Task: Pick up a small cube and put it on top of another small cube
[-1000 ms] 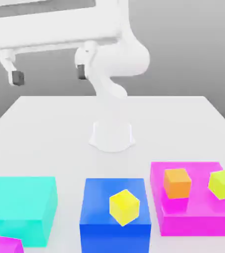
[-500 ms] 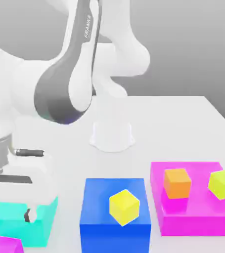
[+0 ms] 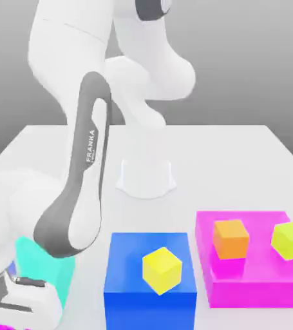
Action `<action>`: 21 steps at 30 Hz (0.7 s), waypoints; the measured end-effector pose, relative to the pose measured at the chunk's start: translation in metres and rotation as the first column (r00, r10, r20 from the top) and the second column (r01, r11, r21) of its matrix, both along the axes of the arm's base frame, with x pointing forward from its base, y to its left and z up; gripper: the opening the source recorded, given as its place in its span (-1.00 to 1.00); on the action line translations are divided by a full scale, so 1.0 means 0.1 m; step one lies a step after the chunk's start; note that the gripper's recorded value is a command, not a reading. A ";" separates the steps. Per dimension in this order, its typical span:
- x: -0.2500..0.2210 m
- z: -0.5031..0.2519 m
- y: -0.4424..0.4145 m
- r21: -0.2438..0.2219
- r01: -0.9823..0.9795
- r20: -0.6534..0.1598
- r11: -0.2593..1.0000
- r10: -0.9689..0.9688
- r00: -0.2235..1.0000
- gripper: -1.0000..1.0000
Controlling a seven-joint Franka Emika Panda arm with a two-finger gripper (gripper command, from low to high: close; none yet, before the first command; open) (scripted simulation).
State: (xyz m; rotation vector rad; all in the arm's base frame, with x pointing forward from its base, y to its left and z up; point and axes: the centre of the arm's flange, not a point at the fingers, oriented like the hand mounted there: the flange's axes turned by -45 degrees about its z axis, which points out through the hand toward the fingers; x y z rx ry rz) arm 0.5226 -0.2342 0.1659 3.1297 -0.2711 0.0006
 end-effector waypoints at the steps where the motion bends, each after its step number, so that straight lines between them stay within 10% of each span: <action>1: 0.00 0.15 0.00 0.000 0.000 0.000 1.000 0.000 1.000 -1.00; 11: -0.04 1.13 1.49 0.100 -0.017 -0.005 0.995 0.018 1.000 -1.00; 21: -0.47 1.44 2.61 0.005 -0.053 -0.001 0.999 0.053 0.999 -1.00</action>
